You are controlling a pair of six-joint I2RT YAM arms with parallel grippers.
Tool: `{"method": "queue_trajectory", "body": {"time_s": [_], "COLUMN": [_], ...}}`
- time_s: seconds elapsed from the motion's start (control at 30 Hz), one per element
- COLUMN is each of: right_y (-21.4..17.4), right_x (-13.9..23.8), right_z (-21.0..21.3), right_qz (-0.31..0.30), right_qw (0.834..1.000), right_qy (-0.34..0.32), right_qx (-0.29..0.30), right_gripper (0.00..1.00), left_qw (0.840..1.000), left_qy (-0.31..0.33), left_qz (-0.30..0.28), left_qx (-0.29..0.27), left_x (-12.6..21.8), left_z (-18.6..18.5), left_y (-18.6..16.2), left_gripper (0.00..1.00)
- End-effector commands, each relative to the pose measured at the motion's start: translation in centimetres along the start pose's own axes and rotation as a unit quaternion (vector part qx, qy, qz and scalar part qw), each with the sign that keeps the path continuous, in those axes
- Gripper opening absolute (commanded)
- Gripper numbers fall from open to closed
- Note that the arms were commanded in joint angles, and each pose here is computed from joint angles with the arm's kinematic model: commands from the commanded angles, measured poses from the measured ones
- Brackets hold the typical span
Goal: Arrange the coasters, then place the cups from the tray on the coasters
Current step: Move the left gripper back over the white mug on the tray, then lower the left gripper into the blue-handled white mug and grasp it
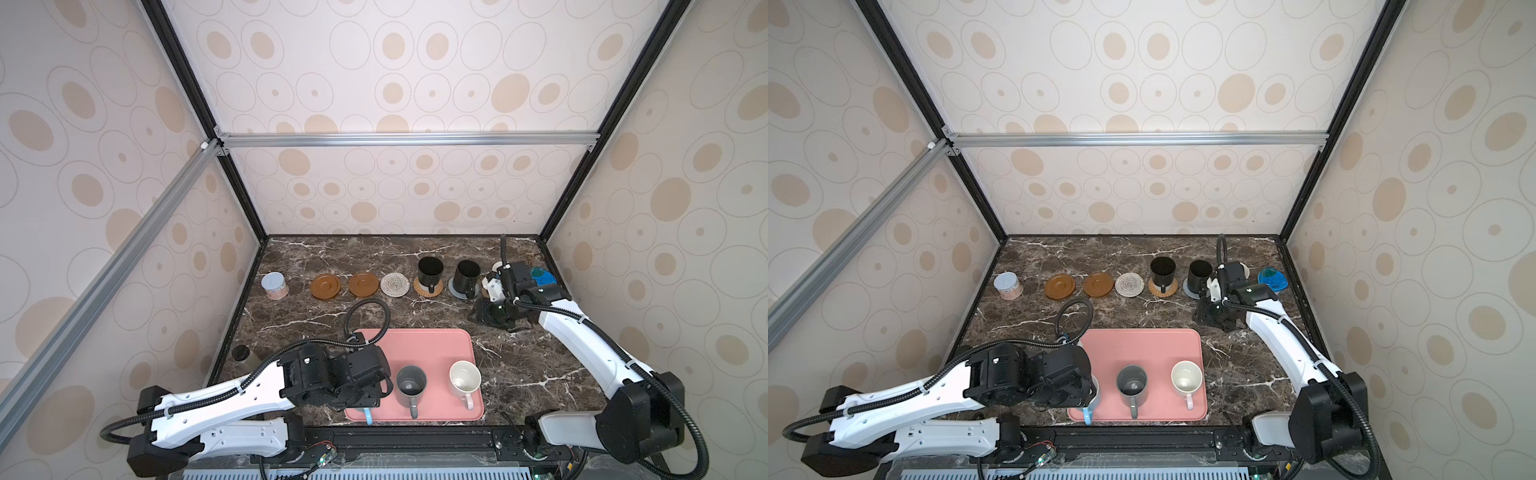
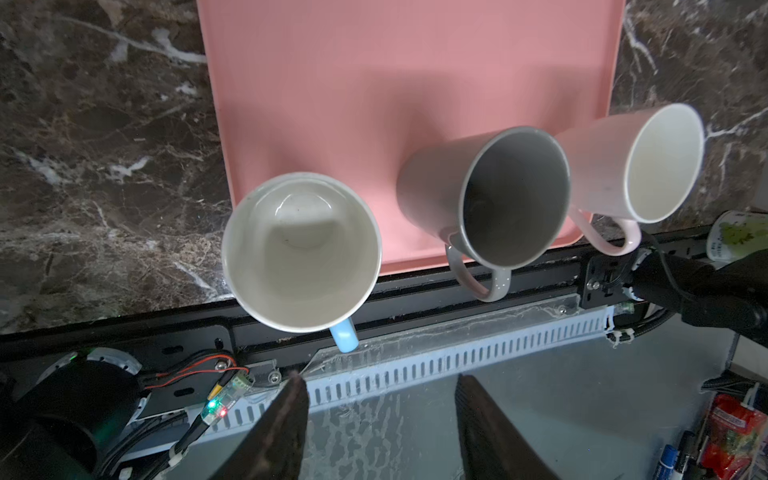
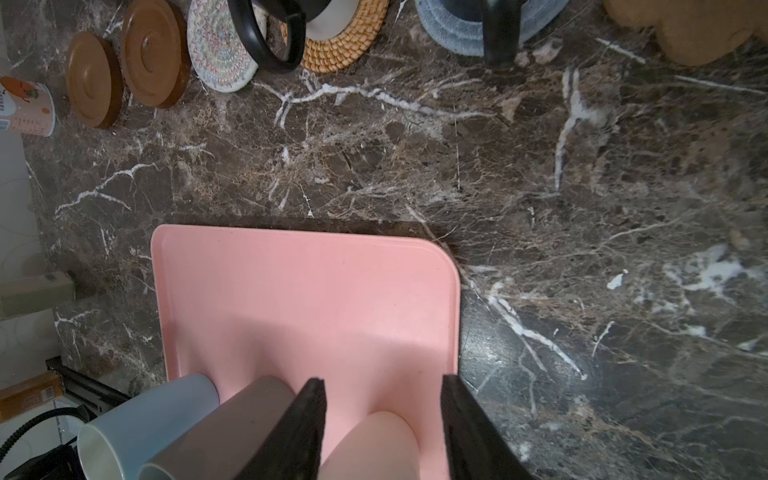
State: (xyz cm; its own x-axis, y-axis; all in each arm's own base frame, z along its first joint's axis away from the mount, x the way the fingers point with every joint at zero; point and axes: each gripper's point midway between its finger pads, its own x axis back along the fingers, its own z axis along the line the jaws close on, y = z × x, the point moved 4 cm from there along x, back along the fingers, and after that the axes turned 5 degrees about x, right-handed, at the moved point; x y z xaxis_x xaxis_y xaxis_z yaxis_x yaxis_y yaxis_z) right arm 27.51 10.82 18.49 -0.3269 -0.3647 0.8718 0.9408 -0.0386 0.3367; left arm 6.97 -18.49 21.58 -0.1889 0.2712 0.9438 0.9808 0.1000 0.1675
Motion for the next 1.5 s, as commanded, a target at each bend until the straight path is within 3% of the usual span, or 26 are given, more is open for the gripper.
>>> {"method": "queue_trajectory", "body": {"time_s": [0.0, 0.7, 1.1, 1.47], "right_y": [0.2, -0.6, -1.1, -1.7], "right_x": [0.0, 0.0, 0.3, 0.5], "right_z": [0.4, -0.1, -0.4, -0.7], "right_qz": [0.001, 0.002, 0.0, 0.0], "right_qw": [1.0, 1.0, 1.0, 1.0], "right_qy": [0.006, 0.0, -0.012, -0.018], "right_qx": [0.014, 0.008, 0.005, 0.0], "right_gripper": [0.49, 0.49, 0.49, 0.49], "left_qw": [0.999, 0.998, 0.997, 0.997], "left_qy": [0.042, 0.036, 0.073, 0.082], "left_qz": [0.013, 0.043, 0.036, 0.004], "left_qx": [0.005, 0.013, -0.003, 0.002], "left_x": [-0.8, -6.2, -8.7, -9.6], "left_z": [1.1, 1.9, 2.6, 3.1], "left_y": [-0.8, -2.5, -2.5, -0.8], "left_gripper": [0.59, 0.57, 0.48, 0.31]}}
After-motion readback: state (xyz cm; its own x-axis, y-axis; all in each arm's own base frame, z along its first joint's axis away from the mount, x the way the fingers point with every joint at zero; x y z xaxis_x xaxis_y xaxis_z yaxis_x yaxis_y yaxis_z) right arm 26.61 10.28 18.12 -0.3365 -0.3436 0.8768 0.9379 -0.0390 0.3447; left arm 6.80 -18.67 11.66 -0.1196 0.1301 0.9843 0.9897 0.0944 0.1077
